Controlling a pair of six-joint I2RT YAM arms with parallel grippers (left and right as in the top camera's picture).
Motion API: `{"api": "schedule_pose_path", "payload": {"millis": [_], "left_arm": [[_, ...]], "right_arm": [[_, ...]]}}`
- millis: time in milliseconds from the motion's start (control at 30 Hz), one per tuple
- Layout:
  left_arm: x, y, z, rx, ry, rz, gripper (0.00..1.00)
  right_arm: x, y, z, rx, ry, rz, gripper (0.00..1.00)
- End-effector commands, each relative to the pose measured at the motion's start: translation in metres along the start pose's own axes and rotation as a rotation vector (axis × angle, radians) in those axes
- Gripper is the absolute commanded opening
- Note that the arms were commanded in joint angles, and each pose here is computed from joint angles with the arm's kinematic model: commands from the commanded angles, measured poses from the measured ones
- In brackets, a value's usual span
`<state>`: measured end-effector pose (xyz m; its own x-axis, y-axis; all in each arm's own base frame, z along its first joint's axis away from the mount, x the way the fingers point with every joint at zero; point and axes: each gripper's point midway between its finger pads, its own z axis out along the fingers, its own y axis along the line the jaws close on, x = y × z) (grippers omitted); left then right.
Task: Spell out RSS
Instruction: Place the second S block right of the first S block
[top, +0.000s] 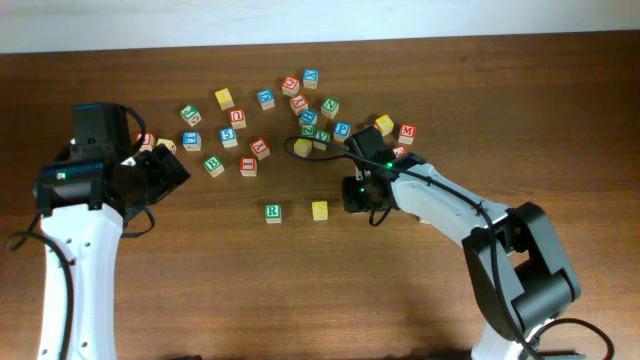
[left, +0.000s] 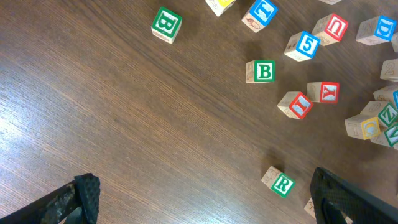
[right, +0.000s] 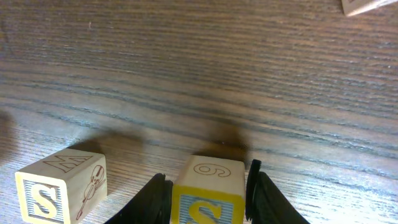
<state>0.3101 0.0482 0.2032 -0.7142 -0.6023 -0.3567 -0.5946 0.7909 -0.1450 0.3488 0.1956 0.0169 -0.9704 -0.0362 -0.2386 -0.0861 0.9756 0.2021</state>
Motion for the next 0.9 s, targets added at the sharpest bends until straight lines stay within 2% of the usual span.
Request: {"api": "schedule_pose_path", "payload": {"millis": [0, 167, 333, 500, 700, 733, 767, 867], "left_arm": [[-0.001, 0.002, -0.001, -0.004, -0.005, -0.014, 0.99], [-0.001, 0.002, -0.001, -0.004, -0.005, -0.014, 0.99], [-0.001, 0.002, -0.001, -0.004, -0.005, -0.014, 0.99], [-0.001, 0.002, -0.001, -0.004, -0.005, -0.014, 0.99], [-0.001, 0.002, -0.001, -0.004, -0.005, -0.014, 0.99], [-0.001, 0.002, -0.001, -0.004, -0.005, -0.014, 0.99], [-0.001, 0.002, -0.001, -0.004, -0.005, -0.014, 0.99], [-0.001, 0.002, -0.001, -0.004, -0.005, -0.014, 0.99]], "right_arm": [[0.007, 0.011, -0.002, 0.002, 0.002, -0.031, 0.32], [0.013, 0.019, -0.001, 0.001, 0.008, -0.056, 0.31], [0.01, 0.007, -0.001, 0.07, -0.014, -0.054, 0.3], [0.009, 0.01, -0.001, 0.055, -0.013, -0.031, 0.31], [0.014, 0.017, -0.001, 0.011, 0.011, -0.063, 0.28], [0.014, 0.019, -0.001, 0.003, 0.015, -0.063, 0.32], [0.014, 0.019, -0.001, 0.003, 0.014, -0.063, 0.4], [0.007, 0.023, -0.006, -0.007, -0.006, -0.065, 0.46]]}}
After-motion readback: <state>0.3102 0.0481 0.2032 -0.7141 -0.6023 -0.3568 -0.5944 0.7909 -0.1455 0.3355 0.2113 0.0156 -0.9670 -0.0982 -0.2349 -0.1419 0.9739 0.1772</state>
